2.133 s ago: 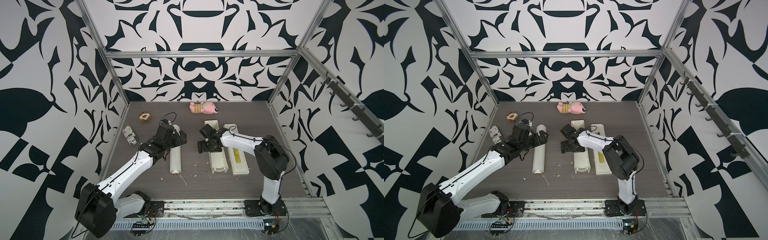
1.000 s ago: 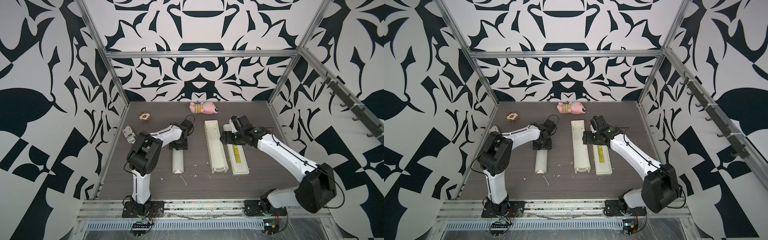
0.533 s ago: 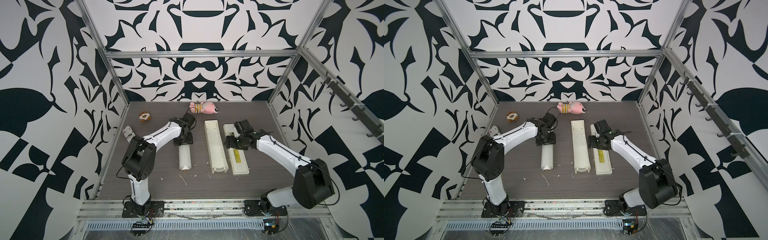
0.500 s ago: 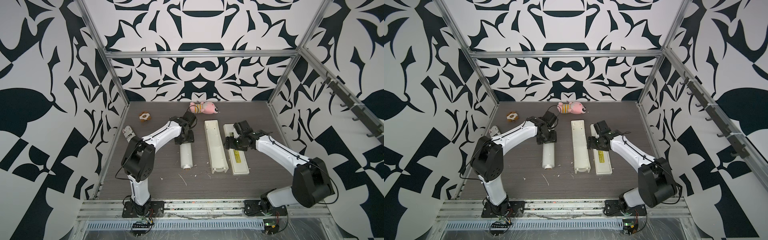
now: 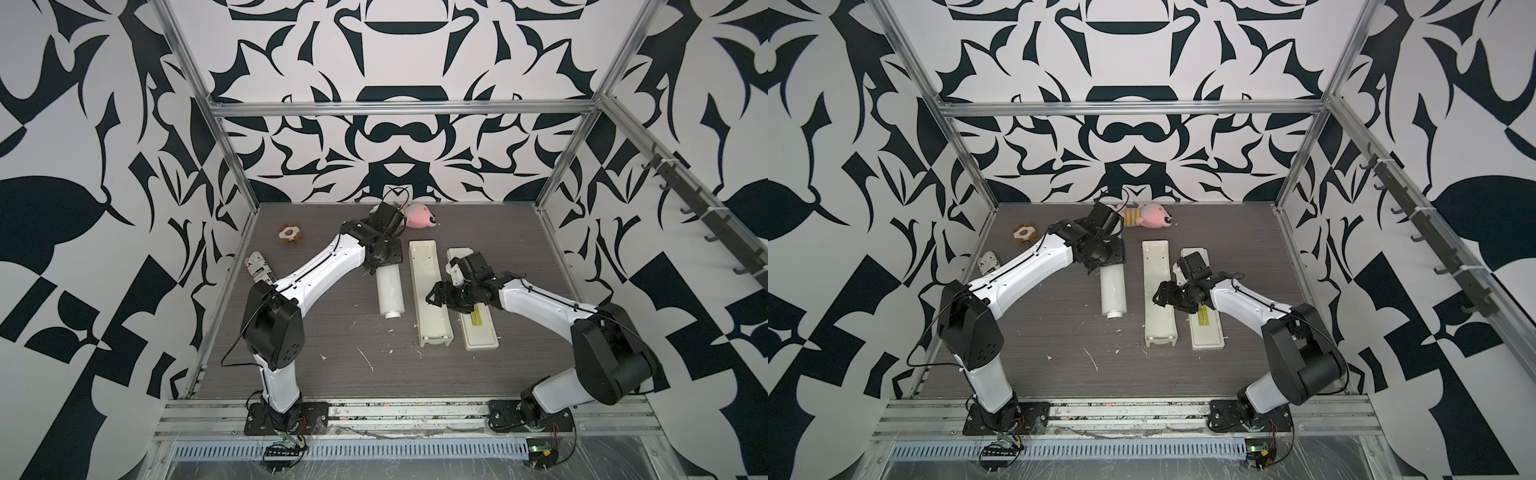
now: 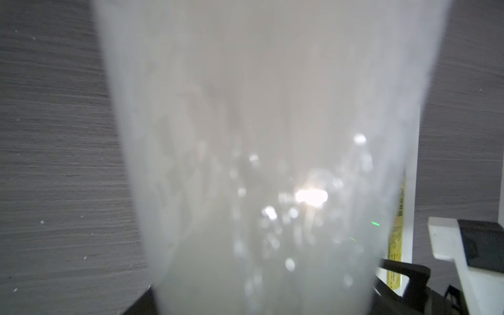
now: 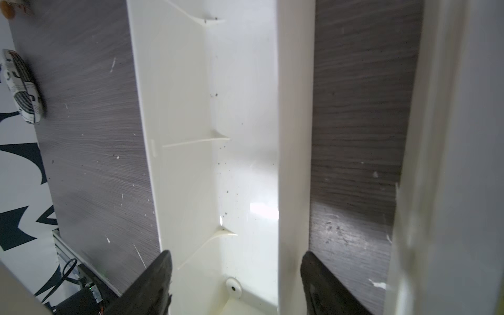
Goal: Put plastic wrap rolls into dispensers
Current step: Place the plastic wrap into the plastic wrap cutting box.
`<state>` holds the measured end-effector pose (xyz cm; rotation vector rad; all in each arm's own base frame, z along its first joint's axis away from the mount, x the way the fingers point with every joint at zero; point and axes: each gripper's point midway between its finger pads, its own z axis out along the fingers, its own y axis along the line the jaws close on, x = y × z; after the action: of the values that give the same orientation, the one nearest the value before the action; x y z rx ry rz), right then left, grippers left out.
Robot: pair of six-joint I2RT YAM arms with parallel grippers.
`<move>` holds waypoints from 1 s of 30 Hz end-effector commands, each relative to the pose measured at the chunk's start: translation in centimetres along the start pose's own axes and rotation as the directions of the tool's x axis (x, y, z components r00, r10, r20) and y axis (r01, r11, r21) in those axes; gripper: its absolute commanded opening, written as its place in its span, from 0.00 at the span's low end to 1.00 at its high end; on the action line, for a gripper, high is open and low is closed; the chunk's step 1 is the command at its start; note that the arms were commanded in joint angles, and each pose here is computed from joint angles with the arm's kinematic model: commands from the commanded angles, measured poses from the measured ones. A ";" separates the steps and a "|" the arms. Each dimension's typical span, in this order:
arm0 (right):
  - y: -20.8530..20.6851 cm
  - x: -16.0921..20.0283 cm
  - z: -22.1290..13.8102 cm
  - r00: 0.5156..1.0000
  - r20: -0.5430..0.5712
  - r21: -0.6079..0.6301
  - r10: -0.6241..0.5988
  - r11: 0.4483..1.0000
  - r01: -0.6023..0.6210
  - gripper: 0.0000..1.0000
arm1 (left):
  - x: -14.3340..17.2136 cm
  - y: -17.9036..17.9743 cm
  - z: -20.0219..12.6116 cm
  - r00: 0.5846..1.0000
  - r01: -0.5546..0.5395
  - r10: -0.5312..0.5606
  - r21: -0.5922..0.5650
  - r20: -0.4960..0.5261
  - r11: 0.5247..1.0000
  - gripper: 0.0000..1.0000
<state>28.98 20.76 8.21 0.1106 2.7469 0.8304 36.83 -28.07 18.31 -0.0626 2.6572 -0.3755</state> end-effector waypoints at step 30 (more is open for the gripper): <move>-5.4 -0.2 -8.5 0.986 0.163 0.047 0.032 0.998 -0.040 0.75 | 4.5 -11.8 6.8 1.000 -0.013 0.013 0.014 -0.001 1.000 0.46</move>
<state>26.77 11.66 11.53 0.2572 2.6451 0.7095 34.61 -40.53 10.39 -0.0015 2.7399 -0.3038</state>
